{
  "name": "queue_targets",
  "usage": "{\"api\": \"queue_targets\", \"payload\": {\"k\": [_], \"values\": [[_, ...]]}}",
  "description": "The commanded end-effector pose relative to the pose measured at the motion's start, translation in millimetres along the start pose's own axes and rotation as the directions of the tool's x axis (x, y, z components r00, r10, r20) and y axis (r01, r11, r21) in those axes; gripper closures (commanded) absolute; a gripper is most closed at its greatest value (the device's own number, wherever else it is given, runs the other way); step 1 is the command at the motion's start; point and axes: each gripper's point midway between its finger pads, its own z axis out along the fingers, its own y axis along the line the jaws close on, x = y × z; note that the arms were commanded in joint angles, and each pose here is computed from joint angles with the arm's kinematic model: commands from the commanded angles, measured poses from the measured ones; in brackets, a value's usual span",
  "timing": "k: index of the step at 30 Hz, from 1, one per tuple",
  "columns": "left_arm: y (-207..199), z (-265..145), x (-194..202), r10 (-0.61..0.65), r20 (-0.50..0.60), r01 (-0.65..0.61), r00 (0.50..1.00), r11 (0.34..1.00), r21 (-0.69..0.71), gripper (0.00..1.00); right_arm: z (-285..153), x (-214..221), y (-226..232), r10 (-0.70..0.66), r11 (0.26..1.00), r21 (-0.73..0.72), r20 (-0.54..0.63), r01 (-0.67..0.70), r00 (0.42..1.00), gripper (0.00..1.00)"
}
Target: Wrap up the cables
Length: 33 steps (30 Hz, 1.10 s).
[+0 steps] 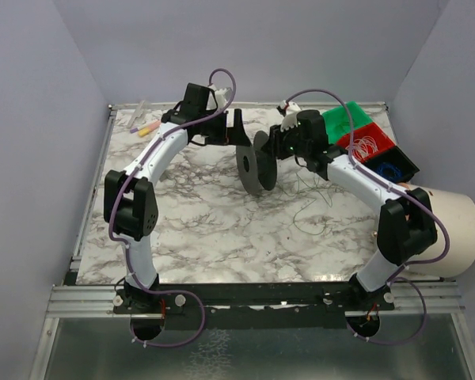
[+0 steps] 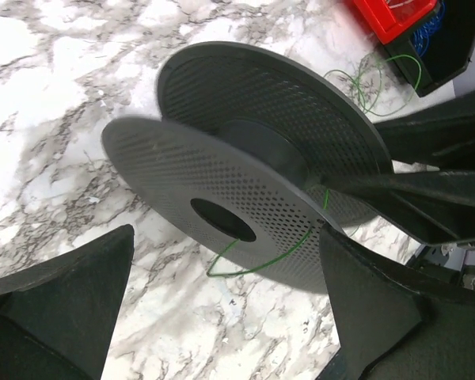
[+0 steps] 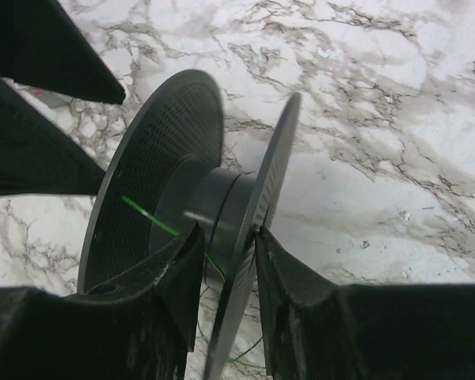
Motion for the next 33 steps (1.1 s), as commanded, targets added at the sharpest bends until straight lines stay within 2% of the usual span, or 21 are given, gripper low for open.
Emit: {"api": "queue_targets", "payload": {"k": [1,12,21,28,33], "values": [[7.0,-6.0,-10.4,0.002,0.039,-0.001,0.999,1.0,-0.02,0.01,-12.7,-4.9,42.6,-0.024,0.98,-0.196,0.017,0.027,1.0,0.63],[-6.6,-4.9,-11.6,0.014,0.03,-0.015,0.999,0.999,0.039,0.01,-9.1,-5.6,51.1,0.021,0.971,-0.24,-0.004,-0.021,1.0,0.63],[-22.8,-9.1,-28.8,0.021,0.052,-0.027,0.998,0.994,0.107,0.01,-11.8,-16.5,57.4,0.037,0.965,-0.261,-0.01,-0.039,0.999,0.61],[-9.3,-7.8,-28.3,0.012,0.059,-0.015,0.998,0.998,0.053,0.01,-9.6,-15.5,55.8,0.047,0.966,-0.254,-0.018,-0.05,0.999,0.63],[11.8,-12.4,-23.0,0.028,0.057,-0.024,0.998,0.997,-0.07,0.01,-10.7,-18.3,60.2,0.065,0.96,-0.273,-0.019,-0.068,0.998,0.63]]}}
